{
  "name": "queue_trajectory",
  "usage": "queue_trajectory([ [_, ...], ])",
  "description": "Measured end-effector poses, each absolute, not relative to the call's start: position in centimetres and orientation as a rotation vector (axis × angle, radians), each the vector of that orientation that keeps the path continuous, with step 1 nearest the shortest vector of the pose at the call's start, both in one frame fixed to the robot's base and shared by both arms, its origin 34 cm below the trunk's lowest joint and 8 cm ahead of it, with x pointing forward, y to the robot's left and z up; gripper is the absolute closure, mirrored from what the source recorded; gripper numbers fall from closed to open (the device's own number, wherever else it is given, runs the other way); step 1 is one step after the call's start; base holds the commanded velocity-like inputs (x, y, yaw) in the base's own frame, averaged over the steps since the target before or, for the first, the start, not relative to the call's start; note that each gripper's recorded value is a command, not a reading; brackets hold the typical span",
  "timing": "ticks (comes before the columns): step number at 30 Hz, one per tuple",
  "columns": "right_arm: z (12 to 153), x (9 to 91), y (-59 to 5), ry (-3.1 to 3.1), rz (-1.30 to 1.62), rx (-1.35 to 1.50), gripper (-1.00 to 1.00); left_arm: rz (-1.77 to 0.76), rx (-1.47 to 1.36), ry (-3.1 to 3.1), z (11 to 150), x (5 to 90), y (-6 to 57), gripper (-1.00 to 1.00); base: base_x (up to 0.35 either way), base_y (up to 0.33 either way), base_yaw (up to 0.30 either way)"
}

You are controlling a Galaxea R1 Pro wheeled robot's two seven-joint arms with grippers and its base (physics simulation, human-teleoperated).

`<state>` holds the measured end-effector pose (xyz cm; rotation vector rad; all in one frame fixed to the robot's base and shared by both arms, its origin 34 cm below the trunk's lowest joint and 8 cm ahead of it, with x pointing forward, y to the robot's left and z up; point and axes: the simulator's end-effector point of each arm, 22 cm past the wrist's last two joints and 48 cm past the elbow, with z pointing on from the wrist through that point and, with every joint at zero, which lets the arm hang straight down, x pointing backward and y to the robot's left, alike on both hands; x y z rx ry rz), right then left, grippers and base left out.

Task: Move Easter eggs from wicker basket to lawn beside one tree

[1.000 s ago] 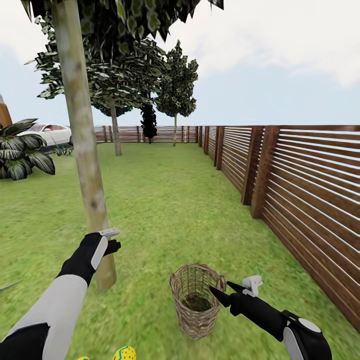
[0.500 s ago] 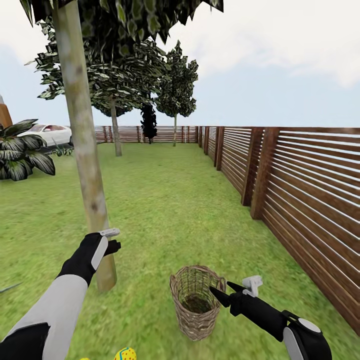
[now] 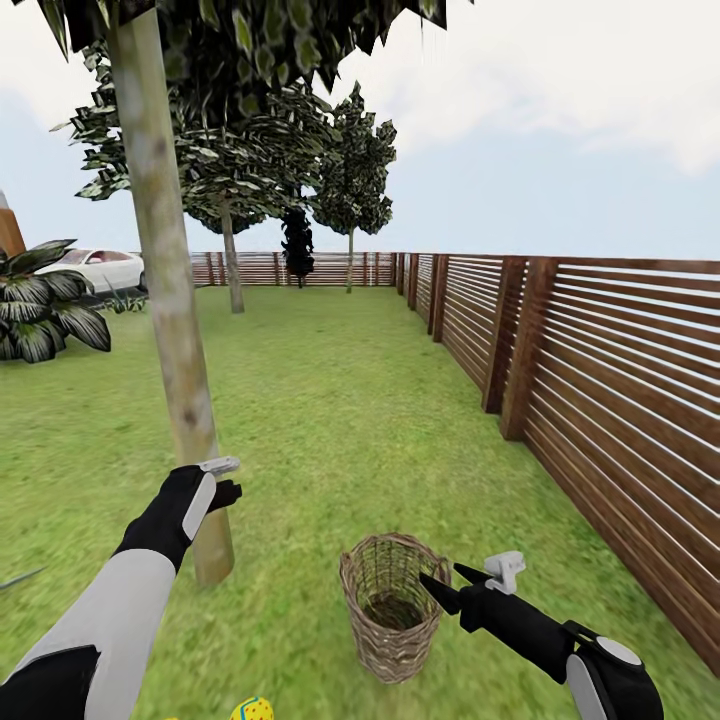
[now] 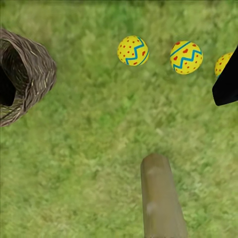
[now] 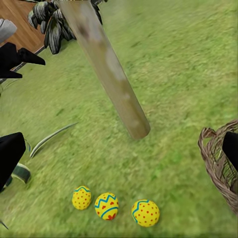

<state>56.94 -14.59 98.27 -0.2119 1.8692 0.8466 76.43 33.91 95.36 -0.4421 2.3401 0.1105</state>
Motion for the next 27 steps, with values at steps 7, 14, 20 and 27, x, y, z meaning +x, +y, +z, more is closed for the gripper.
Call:
queue_trajectory([
  [7,99.1,56.8,-14.6,1.87,0.846,-0.212,-1.0,0.111,-0.442,2.34,96.2,76.3,33.9,-1.0,0.0,0.0,0.0],
  [14,99.9,56.7,-14.7,1.871,0.844,-0.212,-1.0,0.103,-0.437,2.342,97.0,76.2,33.4,-1.0,0.0,0.0,0.0],
  [20,100.6,56.5,-14.7,1.871,0.845,-0.213,-1.0,0.096,-0.434,2.342,97.7,76.1,33.1,-1.0,0.0,0.0,0.0],
  [27,101.4,56.5,-15.2,1.871,0.837,-0.204,-1.0,0.101,-0.432,2.35,98.1,75.8,33.1,-1.0,0.0,0.0,0.0],
])
